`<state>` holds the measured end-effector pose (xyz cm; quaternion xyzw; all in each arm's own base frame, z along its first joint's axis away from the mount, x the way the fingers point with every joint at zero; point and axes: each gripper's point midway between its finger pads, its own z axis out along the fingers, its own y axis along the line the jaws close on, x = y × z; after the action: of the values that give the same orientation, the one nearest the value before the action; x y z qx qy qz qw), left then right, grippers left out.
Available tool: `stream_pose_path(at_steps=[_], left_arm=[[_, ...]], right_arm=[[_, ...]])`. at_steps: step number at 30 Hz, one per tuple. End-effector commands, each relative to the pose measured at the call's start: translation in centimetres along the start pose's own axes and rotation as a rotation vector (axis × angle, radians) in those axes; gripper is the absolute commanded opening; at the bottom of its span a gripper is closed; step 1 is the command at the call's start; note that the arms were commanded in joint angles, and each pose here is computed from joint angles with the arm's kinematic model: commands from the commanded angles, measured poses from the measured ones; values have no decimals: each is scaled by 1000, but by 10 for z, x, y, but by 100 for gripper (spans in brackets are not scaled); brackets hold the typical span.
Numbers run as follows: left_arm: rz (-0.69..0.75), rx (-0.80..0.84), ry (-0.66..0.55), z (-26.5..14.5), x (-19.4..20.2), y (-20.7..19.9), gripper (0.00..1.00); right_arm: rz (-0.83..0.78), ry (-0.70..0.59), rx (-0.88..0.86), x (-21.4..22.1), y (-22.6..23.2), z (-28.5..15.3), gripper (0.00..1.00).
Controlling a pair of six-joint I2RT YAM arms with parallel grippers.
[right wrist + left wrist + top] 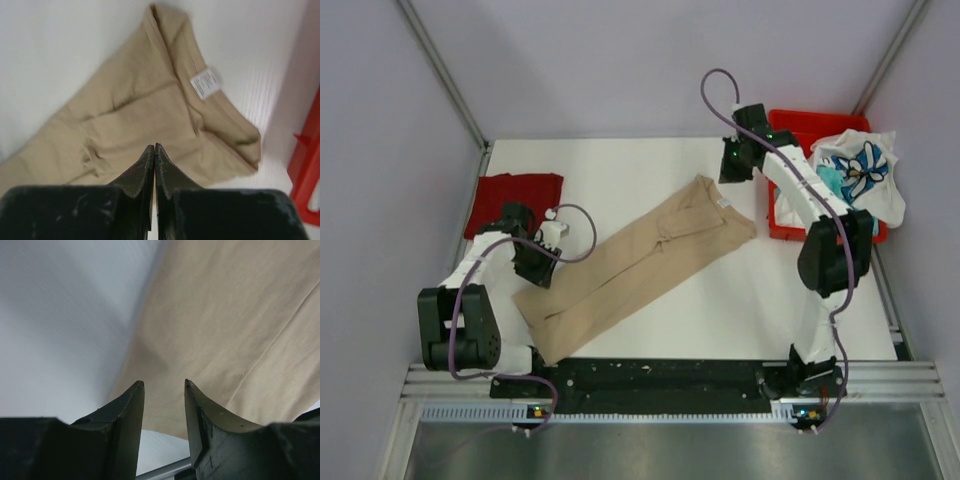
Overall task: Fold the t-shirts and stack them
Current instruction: Rotate the tshirt 70 degrees
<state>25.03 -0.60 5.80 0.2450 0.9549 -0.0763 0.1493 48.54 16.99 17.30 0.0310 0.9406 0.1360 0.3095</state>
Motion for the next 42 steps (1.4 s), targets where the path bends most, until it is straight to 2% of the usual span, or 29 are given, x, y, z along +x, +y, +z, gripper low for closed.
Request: stream_pose_path(at_steps=[1,6,10,12,17,20,23,25,29,31,33,36,39,40,41,42], left_arm=[[64,-48,27,-4,17,2,42],[67,21,-6,-4,13,-11,42],[100,93,-34,0,5,-27,42],[150,112,-42,3,-1,-39,39],[304,177,-80,13,-19,-79,39],[425,267,-103,14,-28,-116,40],[542,358,-90,10,-27,-150,42],[596,420,-95,2,-25,-165,44],[686,445,-123,-7,-25,-168,48],[734,413,-127,-1,-23,-160,55],[766,374,-126,6,-20,-150,56],[827,413,-188,2,-18,-151,57],[860,555,-353,-15,-27,-170,60],[890,583,-390,-20,-27,-173,60],[928,604,-414,-23,-25,-174,61],[966,620,-414,-25,-18,-175,61]], right_arm=[[-7,184,162,92,-49,-3,0],[-22,312,193,157,-70,3,0],[-50,359,218,163,-80,31,0],[-10,397,238,160,-95,57,0],[166,328,178,79,-100,118,0],[224,177,67,9,-86,144,0],[270,60,-56,-35,-71,145,0],[236,6,-154,-55,-53,124,2],[32,-68,-287,-70,-11,59,20],[-95,-111,-342,-65,16,20,32],[-228,-197,-410,-57,48,-36,43],[-411,-281,-484,-13,82,-74,55],[-538,-365,-632,41,106,-106,62],[-573,-418,-702,54,116,-122,70],[-610,-461,-762,71,120,-129,86],[-660,-500,-817,89,125,-140,92]])
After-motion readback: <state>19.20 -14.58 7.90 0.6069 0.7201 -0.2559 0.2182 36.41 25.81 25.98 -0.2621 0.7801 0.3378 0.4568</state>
